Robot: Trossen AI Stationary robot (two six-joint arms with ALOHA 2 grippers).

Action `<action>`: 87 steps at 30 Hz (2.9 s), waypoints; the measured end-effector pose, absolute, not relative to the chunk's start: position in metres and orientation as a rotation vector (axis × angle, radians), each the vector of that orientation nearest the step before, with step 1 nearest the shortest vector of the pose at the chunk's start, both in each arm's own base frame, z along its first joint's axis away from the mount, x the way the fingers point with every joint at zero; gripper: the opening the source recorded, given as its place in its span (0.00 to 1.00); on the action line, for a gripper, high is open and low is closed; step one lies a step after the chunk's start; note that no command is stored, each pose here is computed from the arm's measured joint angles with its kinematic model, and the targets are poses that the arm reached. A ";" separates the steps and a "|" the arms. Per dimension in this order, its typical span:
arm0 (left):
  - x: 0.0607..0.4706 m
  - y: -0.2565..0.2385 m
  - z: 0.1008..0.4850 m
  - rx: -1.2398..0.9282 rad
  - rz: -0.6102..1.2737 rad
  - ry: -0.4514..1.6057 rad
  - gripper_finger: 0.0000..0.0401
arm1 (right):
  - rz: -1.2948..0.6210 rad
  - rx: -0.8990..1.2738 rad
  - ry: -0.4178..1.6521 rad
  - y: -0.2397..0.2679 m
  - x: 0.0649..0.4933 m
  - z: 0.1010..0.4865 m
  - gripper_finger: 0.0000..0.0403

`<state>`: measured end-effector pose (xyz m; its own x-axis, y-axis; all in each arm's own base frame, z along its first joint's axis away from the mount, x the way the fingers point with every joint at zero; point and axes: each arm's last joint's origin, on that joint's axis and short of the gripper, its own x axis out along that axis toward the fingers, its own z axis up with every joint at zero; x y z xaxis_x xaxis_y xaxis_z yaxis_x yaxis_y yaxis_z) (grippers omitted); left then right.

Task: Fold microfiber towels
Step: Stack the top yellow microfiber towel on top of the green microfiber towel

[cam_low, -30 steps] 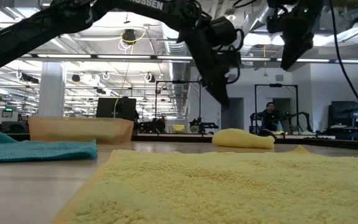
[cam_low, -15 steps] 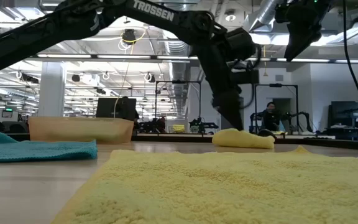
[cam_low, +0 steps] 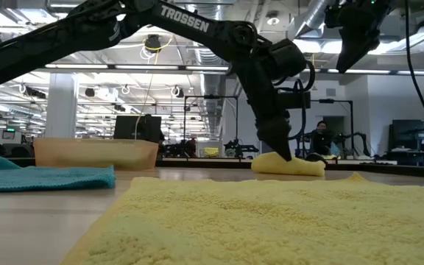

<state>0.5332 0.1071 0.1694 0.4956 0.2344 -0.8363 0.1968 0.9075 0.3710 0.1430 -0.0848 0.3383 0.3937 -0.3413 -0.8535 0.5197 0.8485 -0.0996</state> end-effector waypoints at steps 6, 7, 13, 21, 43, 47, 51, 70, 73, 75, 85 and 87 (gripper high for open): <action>0.534 0.106 0.169 0.437 -0.016 1.047 0.35 | -0.550 0.194 1.031 -0.085 0.143 0.338 0.45; 0.534 0.106 0.169 0.429 -0.027 1.042 0.35 | -0.550 0.194 1.030 -0.085 0.143 0.338 0.45; 0.534 0.107 0.150 0.457 0.016 1.045 0.35 | -0.550 0.193 1.031 -0.085 0.143 0.338 0.45; 0.534 0.112 0.150 0.467 0.060 1.036 0.35 | -0.550 0.193 1.031 -0.085 0.143 0.338 0.45; 0.534 0.117 0.127 0.439 0.013 1.082 0.23 | -0.561 0.207 1.026 -0.085 0.143 0.338 0.45; 0.531 0.116 0.126 0.416 0.012 1.118 0.04 | -0.562 0.207 1.026 -0.085 0.143 0.338 0.45; 0.526 0.116 0.128 0.369 0.031 1.162 0.02 | -0.562 0.207 1.027 -0.085 0.143 0.338 0.45; 0.482 0.124 0.201 -0.020 0.047 1.267 0.00 | -0.562 0.207 1.027 -0.085 0.143 0.338 0.45; 0.474 0.122 0.215 -0.045 0.031 1.293 0.00 | -0.562 0.207 1.027 -0.085 0.143 0.338 0.45; 0.469 0.120 0.218 -0.053 0.027 1.326 0.00 | -0.561 0.206 1.027 -0.085 0.143 0.338 0.45; 0.447 0.117 0.259 -0.086 0.140 1.336 0.00 | -0.561 0.206 1.027 -0.085 0.143 0.338 0.45; 0.440 0.116 0.272 -0.077 0.175 1.331 0.00 | -0.561 0.205 1.027 -0.085 0.143 0.338 0.45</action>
<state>0.4399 0.1163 0.2720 0.2268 0.0829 -0.9704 -0.1710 0.9843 0.0441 0.1429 -0.0849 0.3382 0.3917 -0.3443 -0.8532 0.5317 0.8415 -0.0955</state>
